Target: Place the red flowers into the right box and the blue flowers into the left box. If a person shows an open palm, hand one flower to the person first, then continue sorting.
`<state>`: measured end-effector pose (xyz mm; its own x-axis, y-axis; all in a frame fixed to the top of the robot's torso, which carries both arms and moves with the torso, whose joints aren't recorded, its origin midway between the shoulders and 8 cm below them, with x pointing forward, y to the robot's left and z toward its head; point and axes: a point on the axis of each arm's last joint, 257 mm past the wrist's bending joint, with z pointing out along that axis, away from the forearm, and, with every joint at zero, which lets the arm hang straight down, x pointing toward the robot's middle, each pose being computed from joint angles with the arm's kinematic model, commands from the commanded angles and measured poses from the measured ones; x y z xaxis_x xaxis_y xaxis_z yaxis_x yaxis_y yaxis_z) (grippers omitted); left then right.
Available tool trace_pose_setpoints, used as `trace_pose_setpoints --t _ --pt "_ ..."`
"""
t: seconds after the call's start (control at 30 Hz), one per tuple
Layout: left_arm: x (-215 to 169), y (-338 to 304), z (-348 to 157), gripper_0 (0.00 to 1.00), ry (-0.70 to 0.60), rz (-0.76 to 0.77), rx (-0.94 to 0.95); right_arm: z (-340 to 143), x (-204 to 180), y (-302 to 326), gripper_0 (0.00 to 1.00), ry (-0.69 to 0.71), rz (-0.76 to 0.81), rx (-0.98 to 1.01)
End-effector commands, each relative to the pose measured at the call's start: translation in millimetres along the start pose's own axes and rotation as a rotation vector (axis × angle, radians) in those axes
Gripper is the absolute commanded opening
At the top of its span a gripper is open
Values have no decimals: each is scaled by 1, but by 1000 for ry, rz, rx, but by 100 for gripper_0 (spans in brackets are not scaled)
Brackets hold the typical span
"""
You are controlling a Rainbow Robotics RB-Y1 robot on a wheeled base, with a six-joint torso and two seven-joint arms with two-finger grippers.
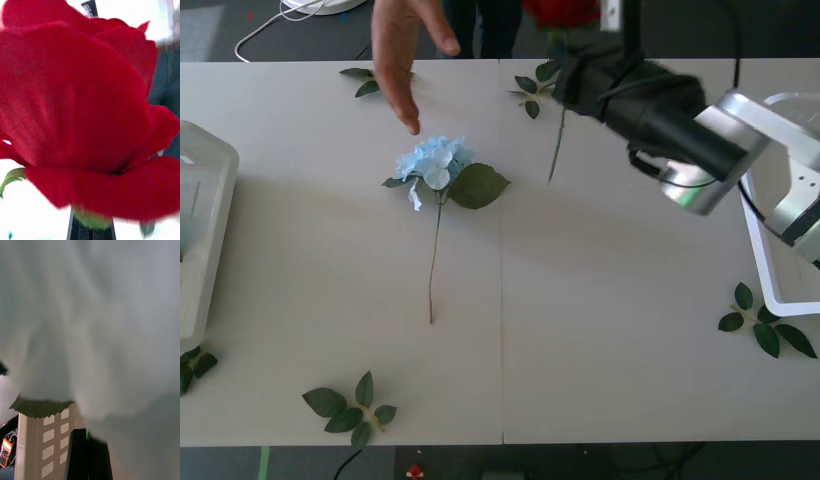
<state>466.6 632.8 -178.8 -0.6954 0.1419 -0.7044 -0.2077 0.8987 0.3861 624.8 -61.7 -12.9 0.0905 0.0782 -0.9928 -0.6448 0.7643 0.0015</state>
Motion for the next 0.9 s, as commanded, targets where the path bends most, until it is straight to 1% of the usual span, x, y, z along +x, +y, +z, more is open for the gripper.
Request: trace_pose_setpoints --t 0.03,0.1,0.23,0.47,0.57,0.9 --pt "-10 15 -6 0 -17 82 -34 5 -68 28 0 -154 -5 -91" --pt "-10 15 -6 0 -17 82 -34 8 -89 44 0 -201 -3 -137" --pt "-10 15 -6 0 -17 82 -34 14 -115 72 0 -259 25 -209" --pt "-10 15 -6 0 -17 82 -34 27 -147 110 0 -320 3 -274" --pt "-10 15 -6 0 -17 82 -34 30 -155 120 0 -336 -8 -287" --pt "-10 15 -6 0 -17 82 -34 32 -157 128 0 -346 -18 -293"
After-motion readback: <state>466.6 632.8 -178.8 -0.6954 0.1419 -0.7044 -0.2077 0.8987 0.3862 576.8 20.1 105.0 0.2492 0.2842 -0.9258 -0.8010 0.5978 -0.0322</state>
